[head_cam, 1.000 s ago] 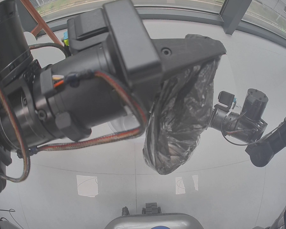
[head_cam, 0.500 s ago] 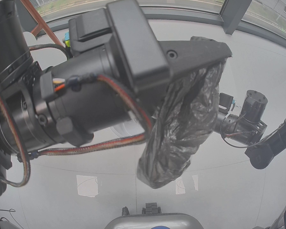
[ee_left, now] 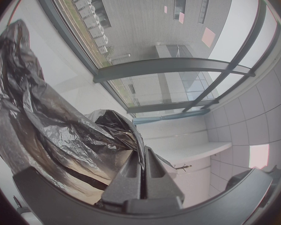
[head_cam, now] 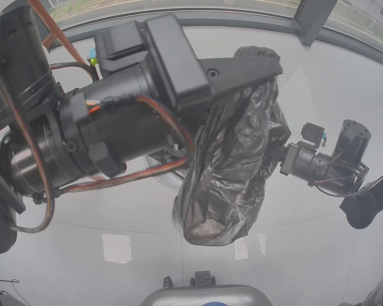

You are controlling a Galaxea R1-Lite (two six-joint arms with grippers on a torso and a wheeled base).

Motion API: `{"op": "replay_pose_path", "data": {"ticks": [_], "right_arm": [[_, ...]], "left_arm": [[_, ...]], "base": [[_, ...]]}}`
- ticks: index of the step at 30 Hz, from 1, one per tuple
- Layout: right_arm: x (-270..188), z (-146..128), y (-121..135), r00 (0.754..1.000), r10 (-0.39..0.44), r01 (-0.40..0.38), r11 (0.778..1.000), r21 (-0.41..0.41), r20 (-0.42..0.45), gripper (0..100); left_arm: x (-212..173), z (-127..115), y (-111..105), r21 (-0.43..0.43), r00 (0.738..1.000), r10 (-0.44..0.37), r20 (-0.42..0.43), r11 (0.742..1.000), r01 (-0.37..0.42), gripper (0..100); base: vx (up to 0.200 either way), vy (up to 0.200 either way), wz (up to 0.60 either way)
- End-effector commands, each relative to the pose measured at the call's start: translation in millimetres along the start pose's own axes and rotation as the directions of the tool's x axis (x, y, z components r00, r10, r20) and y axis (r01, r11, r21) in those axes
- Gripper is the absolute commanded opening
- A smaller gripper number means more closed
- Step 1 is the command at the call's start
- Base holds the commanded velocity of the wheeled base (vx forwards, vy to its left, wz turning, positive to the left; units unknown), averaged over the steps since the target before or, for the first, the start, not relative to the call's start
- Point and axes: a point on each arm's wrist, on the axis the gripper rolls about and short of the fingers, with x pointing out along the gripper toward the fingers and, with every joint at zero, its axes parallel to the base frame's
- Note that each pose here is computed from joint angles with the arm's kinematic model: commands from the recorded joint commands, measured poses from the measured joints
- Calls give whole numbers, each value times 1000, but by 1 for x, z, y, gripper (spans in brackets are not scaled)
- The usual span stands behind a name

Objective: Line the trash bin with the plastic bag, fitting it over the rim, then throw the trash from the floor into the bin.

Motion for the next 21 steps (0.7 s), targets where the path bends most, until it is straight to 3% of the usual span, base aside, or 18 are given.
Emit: {"op": "replay_pose_path", "data": {"ticks": [1, 10, 16, 21], "right_arm": [[-13, 6, 12, 1000, 12, -12, 1000, 17, 16, 0], [-31, 16, 29, 998, -23, 28, 996, 84, -64, 0], [-31, 29, 35, 998, -29, 35, 995, 97, -59, 0], [-32, 43, 40, 995, -50, 60, 991, 118, -81, 0]], "left_arm": [[3, 6, 16, -2, 997, 62, 39, 998, -62, 0], [10, 2, 26, -27, 994, 99, 43, 995, -98, 0], [10, 3, 25, -105, 994, 97, 52, 990, -91, 0], [9, 2, 26, -123, 994, 102, 47, 988, -96, 0]], "base": [[0, 0, 0], [0, 0, 0], [0, 0, 0], [0, 0, 0]]}}
